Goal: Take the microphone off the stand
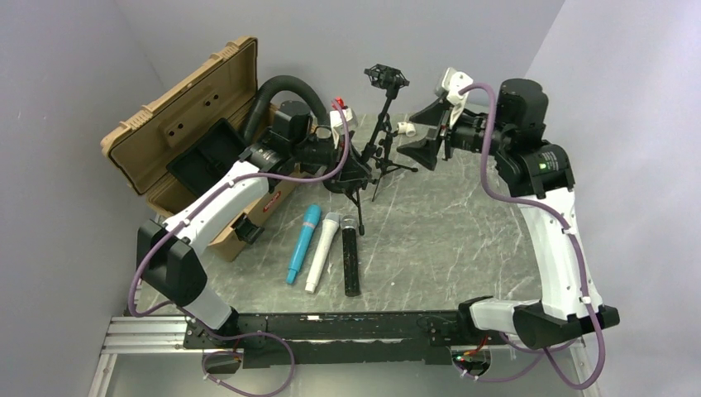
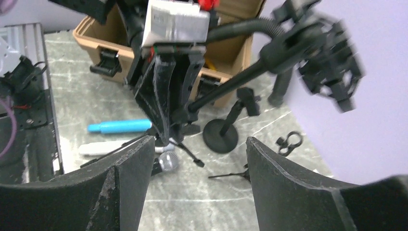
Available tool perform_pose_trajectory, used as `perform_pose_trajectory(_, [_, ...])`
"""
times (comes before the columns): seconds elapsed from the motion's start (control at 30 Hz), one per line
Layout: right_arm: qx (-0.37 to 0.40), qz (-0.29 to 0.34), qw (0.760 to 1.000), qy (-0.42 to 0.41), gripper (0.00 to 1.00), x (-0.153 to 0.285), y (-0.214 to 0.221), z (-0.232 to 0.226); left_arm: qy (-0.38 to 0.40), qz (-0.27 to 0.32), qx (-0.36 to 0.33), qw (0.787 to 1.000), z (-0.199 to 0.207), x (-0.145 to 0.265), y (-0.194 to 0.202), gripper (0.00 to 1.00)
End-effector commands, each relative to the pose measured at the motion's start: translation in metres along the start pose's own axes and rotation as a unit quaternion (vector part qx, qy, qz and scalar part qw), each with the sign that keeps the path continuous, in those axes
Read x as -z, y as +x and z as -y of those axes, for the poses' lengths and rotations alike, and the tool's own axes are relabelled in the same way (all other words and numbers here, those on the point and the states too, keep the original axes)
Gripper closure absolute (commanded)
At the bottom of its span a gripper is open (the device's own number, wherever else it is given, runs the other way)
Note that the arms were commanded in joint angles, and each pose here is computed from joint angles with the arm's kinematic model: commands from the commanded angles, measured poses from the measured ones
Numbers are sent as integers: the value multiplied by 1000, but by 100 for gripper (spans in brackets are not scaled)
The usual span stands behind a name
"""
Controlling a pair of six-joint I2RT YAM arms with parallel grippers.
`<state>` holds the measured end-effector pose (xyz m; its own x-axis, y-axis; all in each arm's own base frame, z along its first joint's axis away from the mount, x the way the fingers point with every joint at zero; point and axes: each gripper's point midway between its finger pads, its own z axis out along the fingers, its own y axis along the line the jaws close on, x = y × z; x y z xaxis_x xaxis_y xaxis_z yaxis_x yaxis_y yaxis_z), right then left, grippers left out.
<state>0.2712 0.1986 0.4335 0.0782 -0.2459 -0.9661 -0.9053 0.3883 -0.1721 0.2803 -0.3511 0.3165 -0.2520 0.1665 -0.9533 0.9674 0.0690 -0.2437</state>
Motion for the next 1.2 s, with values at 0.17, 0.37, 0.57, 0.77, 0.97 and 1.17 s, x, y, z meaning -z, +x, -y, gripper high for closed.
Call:
perform_pose_trajectory(0.17, [100,9,992,79,26,24,-45,26,67,27,-130,989,35,15,-18,100])
perform_pose_trajectory(0.37, [157,-21,982,105,25,27,-41,45,108,21,-141,984,50,18,-8,100])
perform_pose_trajectory(0.57, [185,-35,976,108,25,20,-38,59,128,12,-139,982,58,21,-2,100])
perform_pose_trajectory(0.77, [193,-22,978,78,26,10,-41,57,135,-3,-131,982,60,22,6,100])
perform_pose_trajectory(0.97, [181,-17,983,29,31,-4,-30,43,134,-2,-115,984,57,19,3,100])
perform_pose_trajectory(1.17, [169,-26,985,-12,40,-17,-11,25,131,7,-109,985,52,15,-3,100])
